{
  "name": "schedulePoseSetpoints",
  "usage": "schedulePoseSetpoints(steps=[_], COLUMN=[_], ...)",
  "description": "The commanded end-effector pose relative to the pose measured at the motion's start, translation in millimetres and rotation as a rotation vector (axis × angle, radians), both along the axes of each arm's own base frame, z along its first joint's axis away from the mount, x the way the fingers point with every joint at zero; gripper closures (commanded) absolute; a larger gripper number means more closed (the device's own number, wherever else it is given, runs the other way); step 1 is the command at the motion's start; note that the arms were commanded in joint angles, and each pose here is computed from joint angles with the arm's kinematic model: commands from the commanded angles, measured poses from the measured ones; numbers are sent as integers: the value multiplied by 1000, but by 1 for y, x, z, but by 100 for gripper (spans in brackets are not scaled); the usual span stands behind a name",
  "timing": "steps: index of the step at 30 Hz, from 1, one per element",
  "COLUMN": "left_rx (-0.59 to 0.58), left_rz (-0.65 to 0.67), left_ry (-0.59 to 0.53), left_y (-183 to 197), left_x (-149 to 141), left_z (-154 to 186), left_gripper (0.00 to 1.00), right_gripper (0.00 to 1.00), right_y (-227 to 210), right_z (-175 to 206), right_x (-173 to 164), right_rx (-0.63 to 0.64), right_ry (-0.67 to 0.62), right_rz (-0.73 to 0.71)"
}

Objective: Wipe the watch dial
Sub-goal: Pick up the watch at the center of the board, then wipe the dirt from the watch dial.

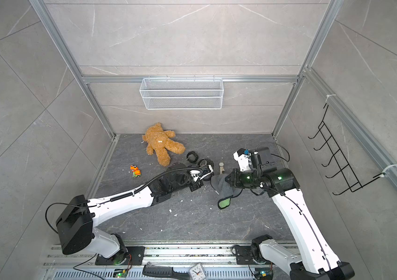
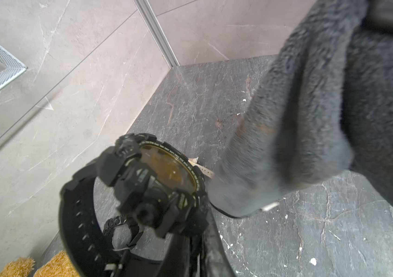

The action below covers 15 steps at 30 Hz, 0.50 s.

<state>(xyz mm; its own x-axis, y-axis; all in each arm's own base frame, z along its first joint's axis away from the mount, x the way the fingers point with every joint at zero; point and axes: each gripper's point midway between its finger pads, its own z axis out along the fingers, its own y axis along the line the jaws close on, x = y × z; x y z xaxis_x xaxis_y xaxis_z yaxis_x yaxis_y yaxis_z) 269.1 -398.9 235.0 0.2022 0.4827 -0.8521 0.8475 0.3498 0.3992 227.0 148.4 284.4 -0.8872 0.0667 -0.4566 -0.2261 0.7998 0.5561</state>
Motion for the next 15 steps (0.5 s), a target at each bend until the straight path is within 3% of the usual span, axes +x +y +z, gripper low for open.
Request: schedulePoseSetpoints(steps=[1, 15], left_rx=[-137, -284], left_rz=[-73, -200], left_ry=[-55, 78], left_y=[-8, 0], left_x=[-10, -51], left_z=[37, 72], left_gripper=[100, 100], right_gripper=[100, 100], right_y=[11, 51], right_z=[17, 17], right_x=[-6, 13], right_rx=[50, 141], right_ry=[-37, -43], right_rz=[71, 167])
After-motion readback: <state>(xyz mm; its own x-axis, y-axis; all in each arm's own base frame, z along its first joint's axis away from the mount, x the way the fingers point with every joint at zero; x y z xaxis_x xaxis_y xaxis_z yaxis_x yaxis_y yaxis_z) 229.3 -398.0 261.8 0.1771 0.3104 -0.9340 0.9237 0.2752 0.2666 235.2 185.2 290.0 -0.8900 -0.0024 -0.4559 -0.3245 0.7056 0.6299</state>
